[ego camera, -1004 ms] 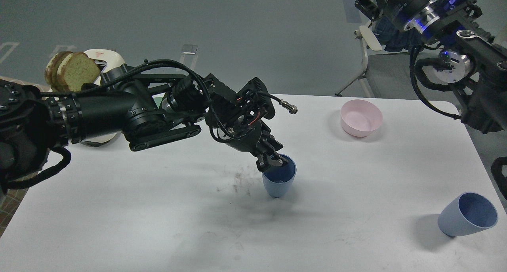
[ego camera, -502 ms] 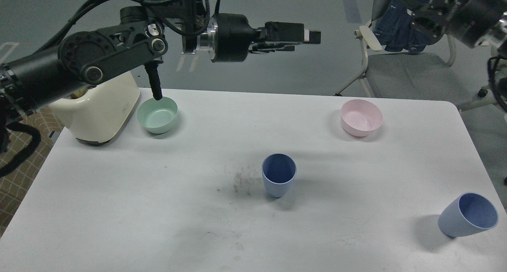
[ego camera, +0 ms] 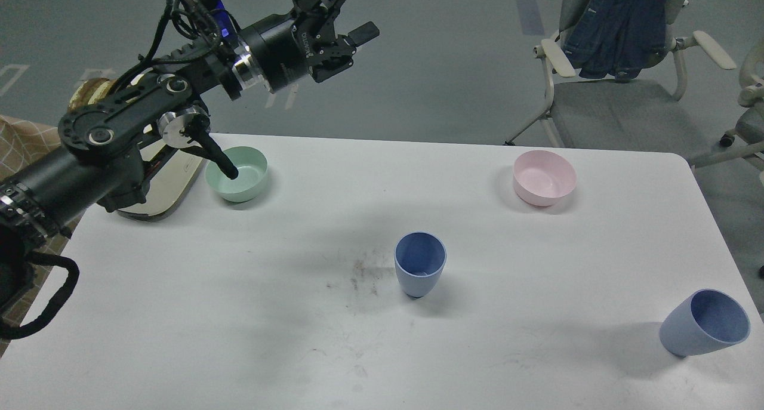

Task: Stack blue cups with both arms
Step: 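Open the left gripper and raise it away from the cup, then reach the right gripper down to the other blue cup and grasp it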

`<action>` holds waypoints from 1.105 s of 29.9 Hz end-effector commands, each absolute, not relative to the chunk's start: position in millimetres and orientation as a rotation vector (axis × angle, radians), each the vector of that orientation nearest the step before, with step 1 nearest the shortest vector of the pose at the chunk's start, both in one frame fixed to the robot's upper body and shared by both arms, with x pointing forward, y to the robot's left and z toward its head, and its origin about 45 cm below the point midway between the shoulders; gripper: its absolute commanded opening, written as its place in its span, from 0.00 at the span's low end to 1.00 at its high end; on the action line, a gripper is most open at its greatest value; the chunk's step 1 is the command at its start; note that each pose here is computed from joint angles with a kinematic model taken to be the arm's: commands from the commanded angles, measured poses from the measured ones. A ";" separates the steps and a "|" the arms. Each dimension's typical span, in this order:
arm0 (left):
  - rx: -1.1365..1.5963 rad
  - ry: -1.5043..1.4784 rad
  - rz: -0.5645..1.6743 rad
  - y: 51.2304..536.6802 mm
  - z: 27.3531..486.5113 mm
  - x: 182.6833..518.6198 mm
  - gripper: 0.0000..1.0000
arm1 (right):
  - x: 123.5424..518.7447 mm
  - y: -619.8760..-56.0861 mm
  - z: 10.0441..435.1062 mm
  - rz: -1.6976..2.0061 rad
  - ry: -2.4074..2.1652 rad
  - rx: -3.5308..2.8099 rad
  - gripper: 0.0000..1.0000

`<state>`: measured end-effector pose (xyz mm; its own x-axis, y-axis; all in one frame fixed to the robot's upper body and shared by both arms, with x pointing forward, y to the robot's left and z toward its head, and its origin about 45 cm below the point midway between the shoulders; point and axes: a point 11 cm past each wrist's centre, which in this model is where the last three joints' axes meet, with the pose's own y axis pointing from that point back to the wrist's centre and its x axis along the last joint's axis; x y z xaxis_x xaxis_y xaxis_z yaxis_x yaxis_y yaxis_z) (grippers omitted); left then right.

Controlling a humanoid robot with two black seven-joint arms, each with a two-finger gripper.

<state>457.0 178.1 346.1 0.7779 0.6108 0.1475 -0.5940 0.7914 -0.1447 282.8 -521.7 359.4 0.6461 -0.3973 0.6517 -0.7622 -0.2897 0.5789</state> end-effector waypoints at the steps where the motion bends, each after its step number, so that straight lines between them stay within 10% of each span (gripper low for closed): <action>1: -0.098 -0.182 0.641 171.9 343.0 455.3 0.92 | 253.8 -540.1 338.8 0.429 -0.831 1.813 1.00; 33: -0.093 -0.153 0.641 173.0 329.4 451.0 0.92 | 216.0 -496.7 200.6 0.402 -0.472 1.843 0.86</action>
